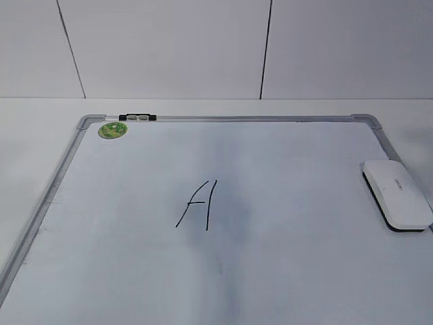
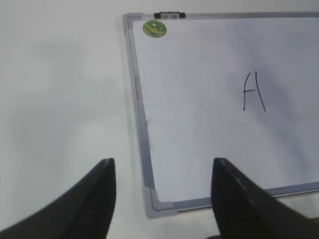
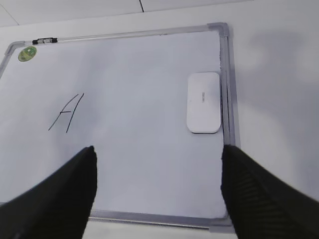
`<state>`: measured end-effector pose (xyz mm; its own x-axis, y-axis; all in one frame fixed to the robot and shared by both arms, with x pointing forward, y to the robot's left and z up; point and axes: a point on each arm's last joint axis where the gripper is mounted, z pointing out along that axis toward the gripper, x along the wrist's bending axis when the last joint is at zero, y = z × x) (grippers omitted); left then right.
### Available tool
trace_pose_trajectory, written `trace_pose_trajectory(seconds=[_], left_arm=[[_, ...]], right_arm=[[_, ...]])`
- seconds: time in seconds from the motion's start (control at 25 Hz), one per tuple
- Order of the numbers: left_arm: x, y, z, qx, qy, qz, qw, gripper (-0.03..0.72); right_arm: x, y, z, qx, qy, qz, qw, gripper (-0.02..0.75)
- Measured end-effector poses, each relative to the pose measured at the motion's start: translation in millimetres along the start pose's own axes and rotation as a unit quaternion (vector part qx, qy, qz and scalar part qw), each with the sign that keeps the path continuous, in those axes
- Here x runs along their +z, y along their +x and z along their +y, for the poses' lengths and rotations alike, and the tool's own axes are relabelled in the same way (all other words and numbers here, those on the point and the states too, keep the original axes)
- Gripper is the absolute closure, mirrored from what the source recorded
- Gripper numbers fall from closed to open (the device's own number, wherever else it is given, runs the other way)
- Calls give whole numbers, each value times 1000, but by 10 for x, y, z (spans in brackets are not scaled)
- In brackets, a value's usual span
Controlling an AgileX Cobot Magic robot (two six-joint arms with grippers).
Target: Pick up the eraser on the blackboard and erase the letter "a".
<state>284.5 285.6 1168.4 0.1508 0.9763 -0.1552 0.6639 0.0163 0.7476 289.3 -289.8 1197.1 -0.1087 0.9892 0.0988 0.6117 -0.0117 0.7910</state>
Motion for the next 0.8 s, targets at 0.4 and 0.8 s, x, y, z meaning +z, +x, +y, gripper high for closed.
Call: trace_pose_trajectory(seconds=[0.4, 0.8], left_arm=[[242, 62, -527, -10, 28, -12, 999, 233], [339, 127, -967, 9, 1, -18, 1000, 233]], right_arm=[[149, -91, -667, 0, 29, -4, 1000, 144], [387, -226, -1382, -8, 41, -26, 999, 145]])
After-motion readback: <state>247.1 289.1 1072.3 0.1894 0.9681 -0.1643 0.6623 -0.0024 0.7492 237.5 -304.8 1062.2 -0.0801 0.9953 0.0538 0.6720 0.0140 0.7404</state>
